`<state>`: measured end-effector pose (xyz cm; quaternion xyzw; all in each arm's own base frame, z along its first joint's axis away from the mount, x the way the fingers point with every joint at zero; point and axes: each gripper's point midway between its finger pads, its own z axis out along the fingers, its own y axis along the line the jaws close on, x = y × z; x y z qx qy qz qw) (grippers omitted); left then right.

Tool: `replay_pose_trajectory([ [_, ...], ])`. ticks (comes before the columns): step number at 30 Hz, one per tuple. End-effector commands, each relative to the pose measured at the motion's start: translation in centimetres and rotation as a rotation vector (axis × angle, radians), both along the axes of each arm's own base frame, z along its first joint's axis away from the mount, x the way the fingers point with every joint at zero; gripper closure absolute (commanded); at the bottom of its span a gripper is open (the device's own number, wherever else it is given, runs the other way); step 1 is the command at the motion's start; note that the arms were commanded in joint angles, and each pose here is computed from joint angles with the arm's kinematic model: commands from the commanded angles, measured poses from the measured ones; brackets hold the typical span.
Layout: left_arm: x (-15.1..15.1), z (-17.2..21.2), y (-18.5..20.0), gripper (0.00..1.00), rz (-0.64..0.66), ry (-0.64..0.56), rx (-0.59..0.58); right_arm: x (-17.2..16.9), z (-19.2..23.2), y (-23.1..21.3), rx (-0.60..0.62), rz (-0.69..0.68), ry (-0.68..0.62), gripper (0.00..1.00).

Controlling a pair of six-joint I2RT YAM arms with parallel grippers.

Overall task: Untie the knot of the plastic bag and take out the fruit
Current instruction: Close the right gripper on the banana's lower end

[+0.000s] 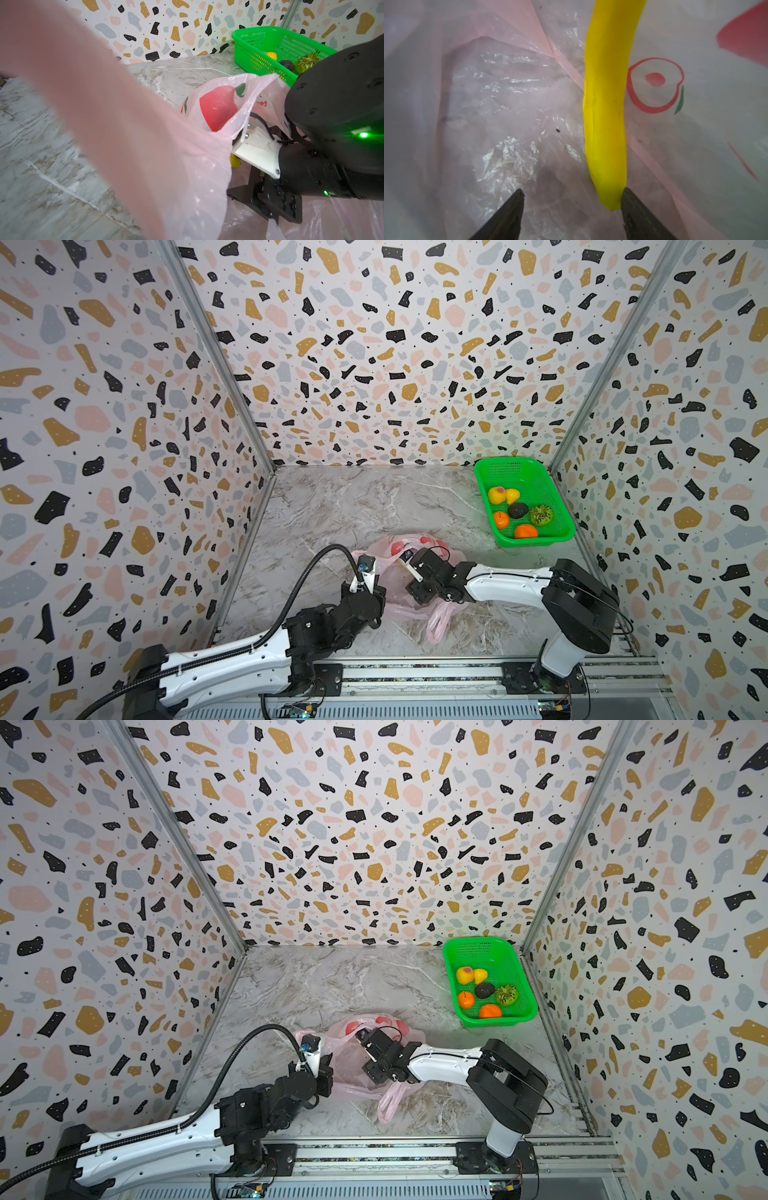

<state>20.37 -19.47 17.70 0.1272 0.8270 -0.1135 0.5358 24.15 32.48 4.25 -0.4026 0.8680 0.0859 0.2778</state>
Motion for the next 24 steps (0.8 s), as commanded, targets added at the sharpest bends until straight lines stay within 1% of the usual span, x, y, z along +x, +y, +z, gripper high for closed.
replay_pose_trajectory([
  [1,1.0,2.2,-0.5,1.00,0.031,-0.063,-0.040,0.4,0.9,0.8,0.001,0.021,-0.008,0.25],
  [5,1.1,1.2,-1.2,1.00,0.002,-0.034,-0.012,1.5,1.6,1.9,0.031,0.038,-0.032,0.24],
  [9,1.1,0.9,-1.6,1.00,-0.015,-0.022,-0.010,3.3,1.6,2.5,0.070,0.026,-0.059,0.24],
  [14,1.1,0.6,-1.7,1.00,-0.033,-0.008,-0.021,5.1,2.0,3.5,0.145,0.024,-0.154,0.17],
  [17,1.1,0.5,-1.8,1.00,-0.045,0.000,-0.021,6.3,2.2,4.2,0.187,0.039,-0.180,0.17],
  [19,1.1,0.4,-1.8,1.00,-0.049,0.002,-0.022,7.1,2.2,4.6,0.203,0.047,-0.188,0.17],
  [24,0.9,0.1,-1.9,1.00,-0.063,0.009,-0.026,8.8,0.6,4.7,0.195,0.046,-0.134,0.18],
])
